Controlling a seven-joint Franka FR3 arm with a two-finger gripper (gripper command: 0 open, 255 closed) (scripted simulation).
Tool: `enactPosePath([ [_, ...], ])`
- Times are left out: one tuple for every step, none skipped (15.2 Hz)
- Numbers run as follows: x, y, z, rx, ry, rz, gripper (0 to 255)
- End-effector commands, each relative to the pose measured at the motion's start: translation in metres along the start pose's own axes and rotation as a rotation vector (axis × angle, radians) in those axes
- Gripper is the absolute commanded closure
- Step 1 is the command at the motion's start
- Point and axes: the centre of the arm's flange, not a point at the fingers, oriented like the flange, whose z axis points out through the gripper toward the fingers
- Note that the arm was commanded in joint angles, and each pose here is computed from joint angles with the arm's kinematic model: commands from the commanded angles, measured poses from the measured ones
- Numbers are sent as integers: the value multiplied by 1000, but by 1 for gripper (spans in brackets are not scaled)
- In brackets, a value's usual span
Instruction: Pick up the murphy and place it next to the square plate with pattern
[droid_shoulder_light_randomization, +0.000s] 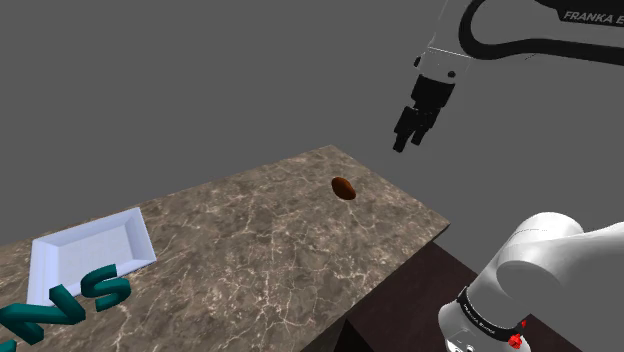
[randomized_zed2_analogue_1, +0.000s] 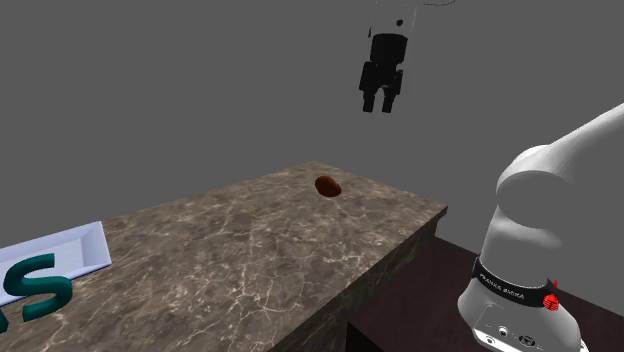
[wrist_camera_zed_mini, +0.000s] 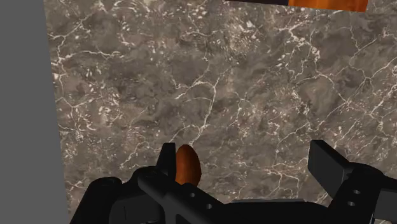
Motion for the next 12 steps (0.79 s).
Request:
enactPosePath([
  [0, 0, 0, 0, 0, 0, 0],
  [10, 3, 9, 0, -5, 2, 0],
  [19, 5, 19, 1, -10, 5, 0],
  [29, 8, 28, 1, -15, 7, 0],
  [38, 11, 38, 1, -20, 9, 0],
  [48, 13, 48, 2, -25, 11, 0],
  [57, 16, 57, 2, -29, 14, 0],
  [66, 19, 67, 3, -34, 16, 0],
  [76, 22, 77, 3, -39, 18, 0],
  [85, 24, 87, 3, -44, 21, 0],
  [94, 27, 96, 4, -49, 23, 0],
  [103, 30, 106, 4, -54, 25, 0],
])
